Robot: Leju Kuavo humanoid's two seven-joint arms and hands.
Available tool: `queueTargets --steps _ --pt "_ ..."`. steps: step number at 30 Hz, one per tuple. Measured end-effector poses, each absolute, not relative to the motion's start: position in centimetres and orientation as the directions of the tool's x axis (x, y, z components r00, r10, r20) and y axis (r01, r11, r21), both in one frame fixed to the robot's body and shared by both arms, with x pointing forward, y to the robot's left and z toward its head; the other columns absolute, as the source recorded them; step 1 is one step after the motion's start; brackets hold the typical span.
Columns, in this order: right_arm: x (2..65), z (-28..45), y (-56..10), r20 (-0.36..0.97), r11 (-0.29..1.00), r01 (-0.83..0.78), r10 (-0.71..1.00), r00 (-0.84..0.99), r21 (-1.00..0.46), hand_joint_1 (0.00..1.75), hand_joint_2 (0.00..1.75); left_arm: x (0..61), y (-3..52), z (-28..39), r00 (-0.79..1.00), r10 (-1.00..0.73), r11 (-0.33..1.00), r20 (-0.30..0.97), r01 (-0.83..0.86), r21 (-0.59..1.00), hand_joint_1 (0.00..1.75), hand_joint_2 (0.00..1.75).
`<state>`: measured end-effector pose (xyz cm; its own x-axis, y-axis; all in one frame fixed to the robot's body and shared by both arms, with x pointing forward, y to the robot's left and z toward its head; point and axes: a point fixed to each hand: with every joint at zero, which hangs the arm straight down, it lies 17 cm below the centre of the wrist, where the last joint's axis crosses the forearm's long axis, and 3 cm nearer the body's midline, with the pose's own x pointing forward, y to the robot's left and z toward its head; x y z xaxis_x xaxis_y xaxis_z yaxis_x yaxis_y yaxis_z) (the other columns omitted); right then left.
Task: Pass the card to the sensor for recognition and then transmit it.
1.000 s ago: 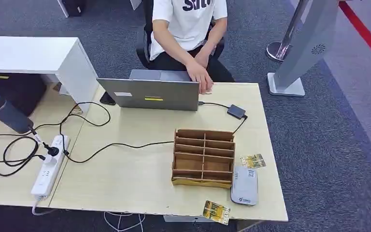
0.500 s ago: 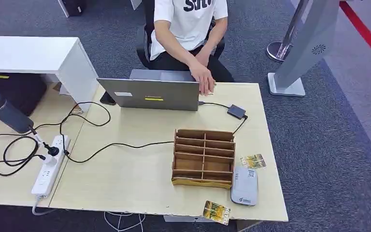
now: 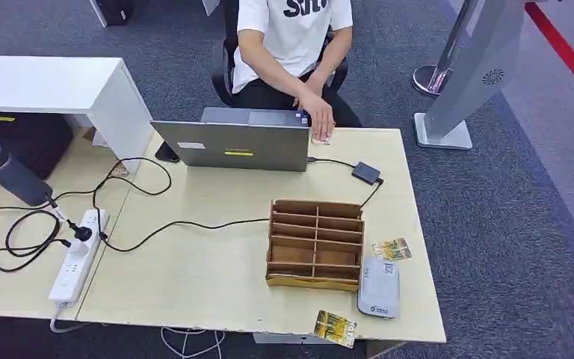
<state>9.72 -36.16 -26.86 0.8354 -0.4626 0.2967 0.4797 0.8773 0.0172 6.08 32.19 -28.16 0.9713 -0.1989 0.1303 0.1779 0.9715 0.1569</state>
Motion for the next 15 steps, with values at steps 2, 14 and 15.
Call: queueTargets --steps 2,14,15 --pt "9.4 -26.9 -35.8 0.293 0.889 0.458 -0.44 0.849 0.01 0.0 1.75 6.0 32.1 -28.2 0.973 -0.185 0.974 0.137 0.163 0.155 0.0 1.75" --pt "7.4 -27.4 -33.0 0.262 0.955 0.295 -0.281 0.923 -0.016 0.0 1.75 5.5 30.8 -28.1 0.978 -0.106 0.989 0.181 0.086 0.119 0.0 1.75" --pt "7.2 -27.5 -32.7 0.26 0.959 0.281 -0.267 0.928 -0.017 0.0 1.75 5.4 30.7 -28.1 0.978 -0.099 0.99 0.184 0.079 0.116 0.0 1.75"
